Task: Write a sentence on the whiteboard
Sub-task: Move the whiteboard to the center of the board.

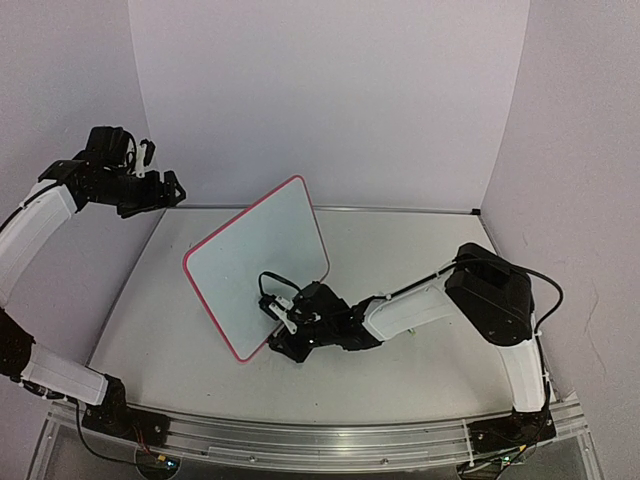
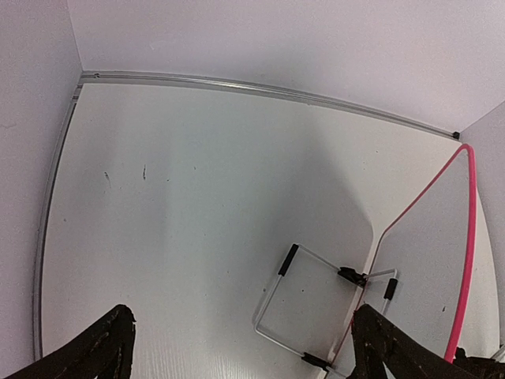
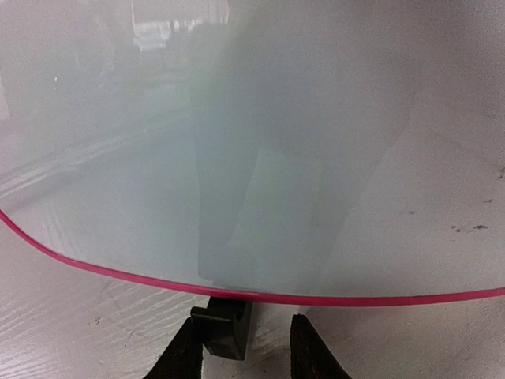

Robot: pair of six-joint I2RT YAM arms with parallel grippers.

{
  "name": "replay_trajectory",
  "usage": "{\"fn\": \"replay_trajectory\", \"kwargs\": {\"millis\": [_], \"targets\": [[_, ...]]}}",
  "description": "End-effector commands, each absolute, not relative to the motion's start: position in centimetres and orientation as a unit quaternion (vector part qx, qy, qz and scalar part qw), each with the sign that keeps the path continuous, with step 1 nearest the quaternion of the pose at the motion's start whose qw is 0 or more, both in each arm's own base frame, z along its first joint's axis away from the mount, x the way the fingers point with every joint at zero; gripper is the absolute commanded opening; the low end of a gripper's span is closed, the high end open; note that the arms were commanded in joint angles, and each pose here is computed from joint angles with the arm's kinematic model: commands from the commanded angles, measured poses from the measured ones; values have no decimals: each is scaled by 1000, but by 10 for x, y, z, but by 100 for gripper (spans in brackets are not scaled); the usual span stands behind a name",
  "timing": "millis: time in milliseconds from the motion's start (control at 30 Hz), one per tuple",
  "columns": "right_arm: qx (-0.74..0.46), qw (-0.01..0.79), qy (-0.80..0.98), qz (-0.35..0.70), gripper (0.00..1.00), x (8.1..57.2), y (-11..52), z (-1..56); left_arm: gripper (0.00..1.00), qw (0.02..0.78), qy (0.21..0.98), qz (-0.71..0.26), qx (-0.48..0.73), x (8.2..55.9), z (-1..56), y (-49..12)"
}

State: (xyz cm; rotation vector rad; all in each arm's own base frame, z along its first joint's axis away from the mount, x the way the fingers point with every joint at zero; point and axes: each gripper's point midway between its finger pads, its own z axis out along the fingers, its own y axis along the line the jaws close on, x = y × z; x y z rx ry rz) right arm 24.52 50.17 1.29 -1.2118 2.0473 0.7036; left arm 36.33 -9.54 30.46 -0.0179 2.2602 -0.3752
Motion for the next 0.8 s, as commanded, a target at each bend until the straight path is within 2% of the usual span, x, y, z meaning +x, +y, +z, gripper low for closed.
{"fn": "replay_trajectory", "kwargs": {"millis": [0,200,333,367,767], "targets": [[-447,347,782,261,33,257,508,10,95,434,890,-140,4,358,320,-91],[-442,362,781,253,25,258,515,10,96,433,893,-121,1,356,320,-84],[-404,389,796,228,3,270,511,15,97,433,895,-111,3,356,316,-81],[-389,398,802,219,0,274,509,18,97,432,895,-109,3,356,314,-80],[-227,451,860,78,0,324,459,17,97,431,897,-98,13,364,297,-79]]}}
